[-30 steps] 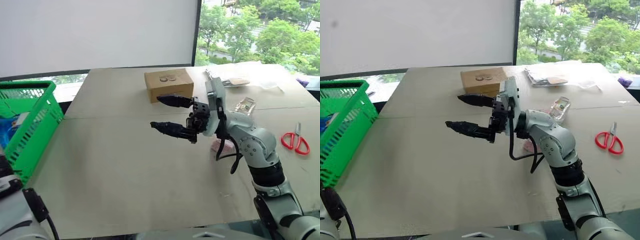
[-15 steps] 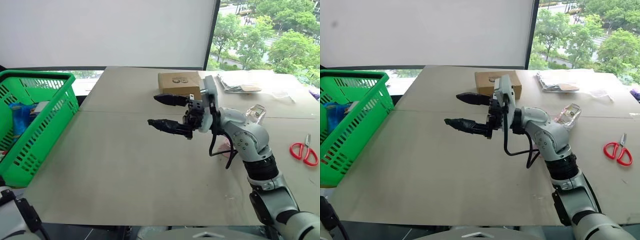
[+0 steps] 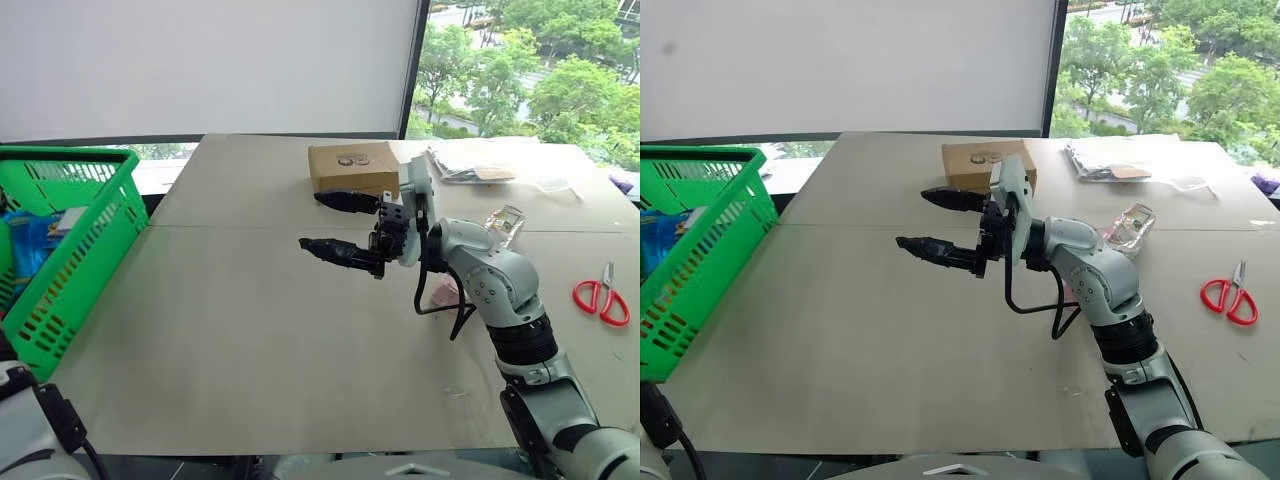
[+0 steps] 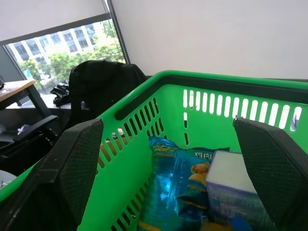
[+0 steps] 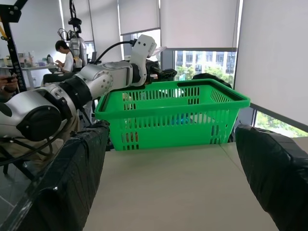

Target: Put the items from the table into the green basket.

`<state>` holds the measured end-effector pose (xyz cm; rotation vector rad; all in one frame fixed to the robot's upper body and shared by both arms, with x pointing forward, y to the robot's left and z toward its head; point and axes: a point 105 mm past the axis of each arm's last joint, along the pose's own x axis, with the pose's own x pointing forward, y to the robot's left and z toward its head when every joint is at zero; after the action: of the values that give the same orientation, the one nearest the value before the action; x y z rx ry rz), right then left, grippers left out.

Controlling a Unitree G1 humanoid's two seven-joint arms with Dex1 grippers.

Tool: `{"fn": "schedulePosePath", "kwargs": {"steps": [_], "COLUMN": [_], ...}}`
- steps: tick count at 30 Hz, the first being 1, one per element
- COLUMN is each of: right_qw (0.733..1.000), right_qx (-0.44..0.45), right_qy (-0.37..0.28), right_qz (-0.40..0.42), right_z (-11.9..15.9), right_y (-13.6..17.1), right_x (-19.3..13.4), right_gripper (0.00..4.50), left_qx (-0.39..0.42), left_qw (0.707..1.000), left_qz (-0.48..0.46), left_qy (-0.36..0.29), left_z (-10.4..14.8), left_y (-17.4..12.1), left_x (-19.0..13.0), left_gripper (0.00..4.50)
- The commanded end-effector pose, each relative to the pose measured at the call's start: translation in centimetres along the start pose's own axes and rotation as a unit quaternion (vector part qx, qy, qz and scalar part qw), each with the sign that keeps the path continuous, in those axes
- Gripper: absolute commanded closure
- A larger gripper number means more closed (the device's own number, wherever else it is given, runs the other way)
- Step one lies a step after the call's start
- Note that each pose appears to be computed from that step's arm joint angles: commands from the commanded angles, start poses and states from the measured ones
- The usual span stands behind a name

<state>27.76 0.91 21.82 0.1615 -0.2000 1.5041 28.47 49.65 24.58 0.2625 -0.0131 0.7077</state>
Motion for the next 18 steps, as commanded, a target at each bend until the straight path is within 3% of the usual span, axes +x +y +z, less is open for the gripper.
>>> {"fn": "schedulePosePath", "kwargs": {"steps": [1,15,18], "right_qw": [1.0,0.999,0.999], "right_qx": [-0.026,-0.034,-0.037], "right_qy": [-0.015,-0.012,-0.008], "right_qz": [0.004,-0.019,-0.039], "right_z": [1.1,1.3,1.3], "right_y": [0.4,-0.2,-0.7], "right_x": [0.0,-0.8,-1.5], "right_gripper": [0.0,0.0,0.0], "left_qx": [-0.011,-0.039,-0.051], "left_qw": [0.998,0.989,0.981], "left_qz": [-0.019,-0.124,-0.174], "left_qy": [-0.052,-0.067,-0.071], "left_z": [3.0,4.1,4.8], "left_y": [-0.4,-8.7,-12.8], "left_x": [-0.1,0.3,0.2], "left_gripper": [0.05,0.05,0.05]}}
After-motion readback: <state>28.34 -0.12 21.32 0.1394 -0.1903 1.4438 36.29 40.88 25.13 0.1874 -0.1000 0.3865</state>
